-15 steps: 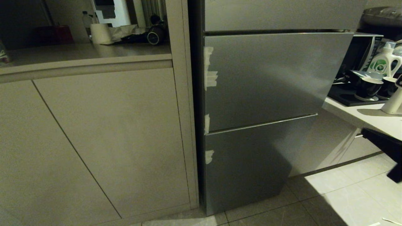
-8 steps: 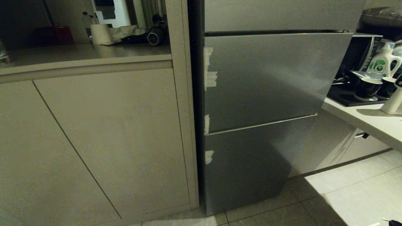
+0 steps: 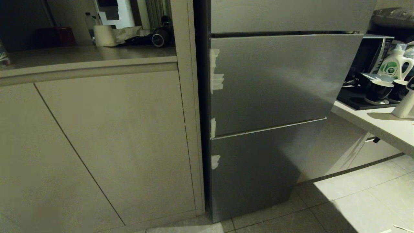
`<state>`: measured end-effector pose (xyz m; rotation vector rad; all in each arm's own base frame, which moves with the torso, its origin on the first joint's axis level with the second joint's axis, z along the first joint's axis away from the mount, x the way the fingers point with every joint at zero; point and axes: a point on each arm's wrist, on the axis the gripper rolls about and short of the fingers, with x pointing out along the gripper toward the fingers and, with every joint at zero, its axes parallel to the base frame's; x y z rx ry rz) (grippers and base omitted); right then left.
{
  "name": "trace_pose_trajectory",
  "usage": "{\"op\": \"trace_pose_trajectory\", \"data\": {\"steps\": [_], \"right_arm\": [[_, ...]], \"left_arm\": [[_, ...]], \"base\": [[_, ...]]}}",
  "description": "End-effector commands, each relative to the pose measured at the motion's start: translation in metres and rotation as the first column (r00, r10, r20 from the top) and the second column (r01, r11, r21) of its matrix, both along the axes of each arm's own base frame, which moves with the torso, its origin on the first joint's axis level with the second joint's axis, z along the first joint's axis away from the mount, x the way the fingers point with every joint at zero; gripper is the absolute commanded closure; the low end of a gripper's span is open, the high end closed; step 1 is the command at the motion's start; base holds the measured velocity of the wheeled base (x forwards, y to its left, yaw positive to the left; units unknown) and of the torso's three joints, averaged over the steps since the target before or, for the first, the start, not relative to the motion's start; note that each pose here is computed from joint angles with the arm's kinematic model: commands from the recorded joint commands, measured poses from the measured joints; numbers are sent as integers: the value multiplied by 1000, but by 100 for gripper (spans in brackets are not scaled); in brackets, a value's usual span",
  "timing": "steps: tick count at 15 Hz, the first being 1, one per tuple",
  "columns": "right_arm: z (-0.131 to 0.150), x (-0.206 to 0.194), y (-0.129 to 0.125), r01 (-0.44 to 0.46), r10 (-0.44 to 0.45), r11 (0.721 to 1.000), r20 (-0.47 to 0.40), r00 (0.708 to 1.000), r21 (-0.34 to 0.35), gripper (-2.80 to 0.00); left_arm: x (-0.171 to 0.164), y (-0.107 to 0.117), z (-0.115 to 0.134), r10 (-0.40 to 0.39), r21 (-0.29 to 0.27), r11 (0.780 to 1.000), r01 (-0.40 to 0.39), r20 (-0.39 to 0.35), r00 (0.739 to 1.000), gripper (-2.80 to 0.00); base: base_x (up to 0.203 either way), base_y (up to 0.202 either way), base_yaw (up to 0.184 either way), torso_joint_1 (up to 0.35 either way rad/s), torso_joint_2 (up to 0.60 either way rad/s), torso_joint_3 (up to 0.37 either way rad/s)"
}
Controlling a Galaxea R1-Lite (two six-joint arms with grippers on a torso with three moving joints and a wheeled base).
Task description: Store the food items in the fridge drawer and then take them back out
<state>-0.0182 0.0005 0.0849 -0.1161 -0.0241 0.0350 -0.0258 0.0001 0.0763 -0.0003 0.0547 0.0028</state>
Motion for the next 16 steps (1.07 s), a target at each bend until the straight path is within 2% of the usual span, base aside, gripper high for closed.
{"op": "trace_pose_trajectory", "data": {"steps": [1, 2, 16], "right_arm": [[-10, -3, 0, 25, -27, 995, 27, 999, 92, 0], [-9, -3, -1, 27, -31, 993, 28, 999, 115, 0], [-9, -3, -1, 42, -46, 992, 27, 999, 123, 0]], "left_arm": [[0, 0, 0, 0, -1, 1000, 0, -1, 1000, 0], [0, 0, 0, 0, -1, 1000, 0, -1, 1000, 0], [0, 0, 0, 0, 0, 1000, 0, -1, 1000, 0]], "base": [[0, 0, 0, 0, 0, 0], [0, 0, 0, 0, 0, 0], [0, 0, 0, 0, 0, 0]]}}
